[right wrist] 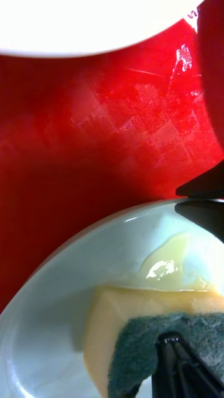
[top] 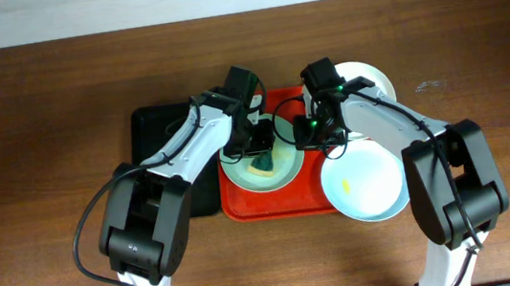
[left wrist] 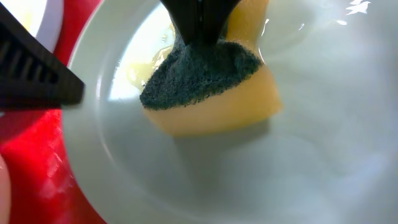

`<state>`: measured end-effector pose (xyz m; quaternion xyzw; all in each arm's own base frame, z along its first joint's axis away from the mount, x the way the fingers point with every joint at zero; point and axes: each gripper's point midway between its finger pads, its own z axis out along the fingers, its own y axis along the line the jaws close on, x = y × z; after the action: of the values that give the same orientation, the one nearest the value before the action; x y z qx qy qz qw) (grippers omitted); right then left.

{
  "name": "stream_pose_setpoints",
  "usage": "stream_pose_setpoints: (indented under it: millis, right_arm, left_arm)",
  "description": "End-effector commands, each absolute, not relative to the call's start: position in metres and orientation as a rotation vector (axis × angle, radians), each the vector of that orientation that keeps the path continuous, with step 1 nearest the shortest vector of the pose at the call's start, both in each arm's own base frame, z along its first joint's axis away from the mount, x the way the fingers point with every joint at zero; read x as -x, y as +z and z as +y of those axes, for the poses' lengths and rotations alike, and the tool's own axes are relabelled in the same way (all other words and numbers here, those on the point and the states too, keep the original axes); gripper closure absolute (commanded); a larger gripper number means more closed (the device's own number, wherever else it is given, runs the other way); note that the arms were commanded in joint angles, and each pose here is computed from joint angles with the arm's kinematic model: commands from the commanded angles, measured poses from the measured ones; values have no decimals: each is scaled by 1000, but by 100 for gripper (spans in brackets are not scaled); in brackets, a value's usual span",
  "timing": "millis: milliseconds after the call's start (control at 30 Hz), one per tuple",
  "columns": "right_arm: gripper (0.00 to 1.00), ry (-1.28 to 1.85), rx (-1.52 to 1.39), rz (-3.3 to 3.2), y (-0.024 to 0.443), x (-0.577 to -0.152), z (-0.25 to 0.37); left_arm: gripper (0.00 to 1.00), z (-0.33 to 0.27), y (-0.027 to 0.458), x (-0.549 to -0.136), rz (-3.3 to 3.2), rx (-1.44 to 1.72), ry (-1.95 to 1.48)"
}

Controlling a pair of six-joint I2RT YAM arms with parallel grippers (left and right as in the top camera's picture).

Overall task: Clean dirty plates on tray and stack at the side
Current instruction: 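Rub the sponge over the pale green plate with the left gripper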

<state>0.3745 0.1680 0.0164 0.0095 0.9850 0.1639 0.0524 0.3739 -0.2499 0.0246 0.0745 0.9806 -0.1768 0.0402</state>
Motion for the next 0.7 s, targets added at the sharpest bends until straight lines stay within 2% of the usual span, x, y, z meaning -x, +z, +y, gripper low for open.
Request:
stream_pose_setpoints:
  millis: [0, 133, 267, 533, 667]
  right_arm:
    - [96, 469, -19, 3020, 8, -369, 165]
    - [96, 469, -19, 3019, 8, -369, 165]
    - [96, 469, -19, 3019, 8, -369, 165]
    - [96, 469, -19, 3020, 8, -369, 165]
    - [96, 469, -19, 3020, 8, -369, 165]
  left_arm:
    - [100, -242, 67, -391, 2877, -232, -487]
    - [100, -218, 79, -403, 2818, -193, -283]
    - [100, -213, 70, -402, 2835, -181, -239]
    - [100, -202, 18, -390, 2956, -149, -144]
    - [100, -222, -3, -372, 3054, -175, -311]
